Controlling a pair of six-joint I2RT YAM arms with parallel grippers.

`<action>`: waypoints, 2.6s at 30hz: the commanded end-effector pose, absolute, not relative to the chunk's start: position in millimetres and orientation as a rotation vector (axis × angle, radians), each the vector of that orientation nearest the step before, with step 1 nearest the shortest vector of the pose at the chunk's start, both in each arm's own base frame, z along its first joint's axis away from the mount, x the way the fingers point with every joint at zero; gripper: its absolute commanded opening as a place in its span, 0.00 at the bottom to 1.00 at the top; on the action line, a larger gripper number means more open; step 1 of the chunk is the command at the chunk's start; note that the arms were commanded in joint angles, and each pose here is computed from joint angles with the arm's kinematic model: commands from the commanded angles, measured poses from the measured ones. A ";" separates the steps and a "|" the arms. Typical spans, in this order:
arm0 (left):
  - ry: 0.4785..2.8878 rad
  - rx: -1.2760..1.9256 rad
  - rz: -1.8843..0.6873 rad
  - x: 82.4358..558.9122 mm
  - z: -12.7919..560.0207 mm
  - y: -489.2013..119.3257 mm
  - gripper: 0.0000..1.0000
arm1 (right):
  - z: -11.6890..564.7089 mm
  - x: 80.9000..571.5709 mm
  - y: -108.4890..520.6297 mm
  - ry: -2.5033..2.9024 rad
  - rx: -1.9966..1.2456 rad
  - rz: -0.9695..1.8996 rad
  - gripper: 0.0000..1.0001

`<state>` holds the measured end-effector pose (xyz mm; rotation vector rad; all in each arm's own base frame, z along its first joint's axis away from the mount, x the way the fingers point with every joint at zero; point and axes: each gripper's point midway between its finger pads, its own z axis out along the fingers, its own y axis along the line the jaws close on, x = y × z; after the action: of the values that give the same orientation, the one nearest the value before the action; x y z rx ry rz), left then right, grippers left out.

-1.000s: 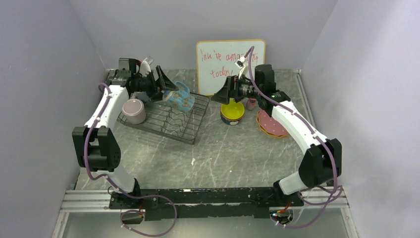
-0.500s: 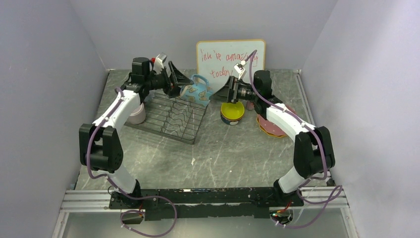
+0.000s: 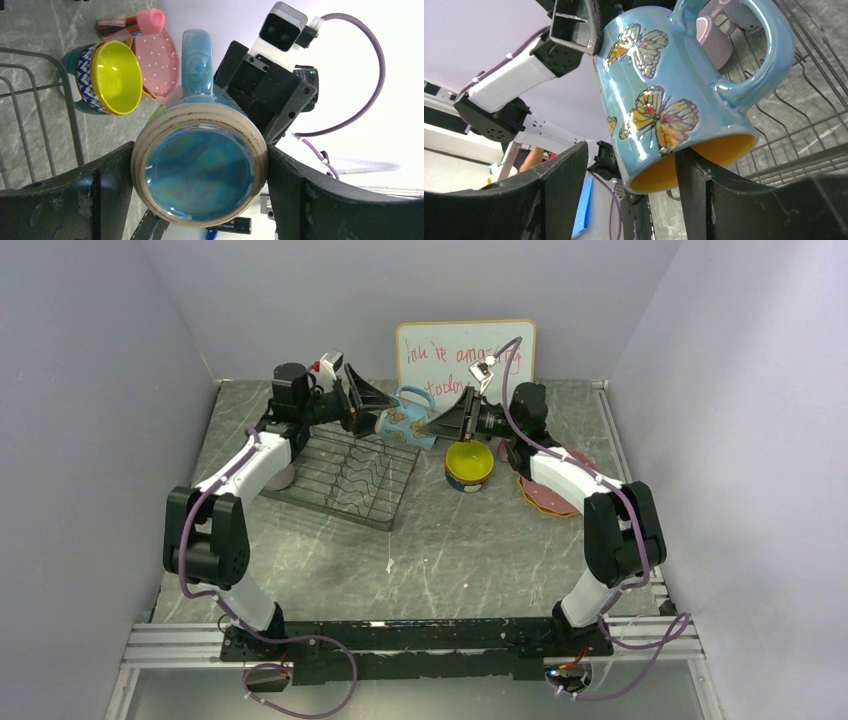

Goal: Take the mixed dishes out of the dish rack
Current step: Pick up the cup from the dish rack, then place the cup at the center of the board.

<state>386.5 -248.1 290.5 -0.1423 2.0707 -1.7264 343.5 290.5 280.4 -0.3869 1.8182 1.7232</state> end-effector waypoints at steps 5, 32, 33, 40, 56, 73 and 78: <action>1.882 0.020 -1.834 371.2 335.6 -254.9 0.02 | 307.3 343.5 295.2 1.679 -0.432 1.816 0.57; 1.872 0.099 -1.772 369.5 323.5 -253.4 0.94 | 344.4 338.4 246.2 1.555 -0.390 1.747 0.00; 1.868 0.104 -1.770 369.2 324.7 -252.7 0.94 | 345.0 338.2 243.5 1.553 -0.387 1.738 0.00; 1.828 0.131 -1.751 369.3 335.6 -244.2 0.94 | 345.4 335.6 230.8 1.545 -0.387 1.700 0.00; 1.936 0.319 -1.079 373.5 333.2 -193.2 0.93 | 319.5 320.6 191.1 1.753 -0.673 1.118 0.00; 1.984 0.432 -0.660 363.4 316.8 -148.0 0.94 | 224.3 281.3 94.0 2.223 -1.048 0.236 0.00; 1.982 0.434 -0.615 364.1 315.4 -142.5 0.94 | 197.0 271.2 84.0 2.285 -1.159 0.103 0.00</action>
<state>366.7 -151.3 300.8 0.3942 2.0384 -0.6968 265.7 101.5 190.9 -1.0345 2.3642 0.3221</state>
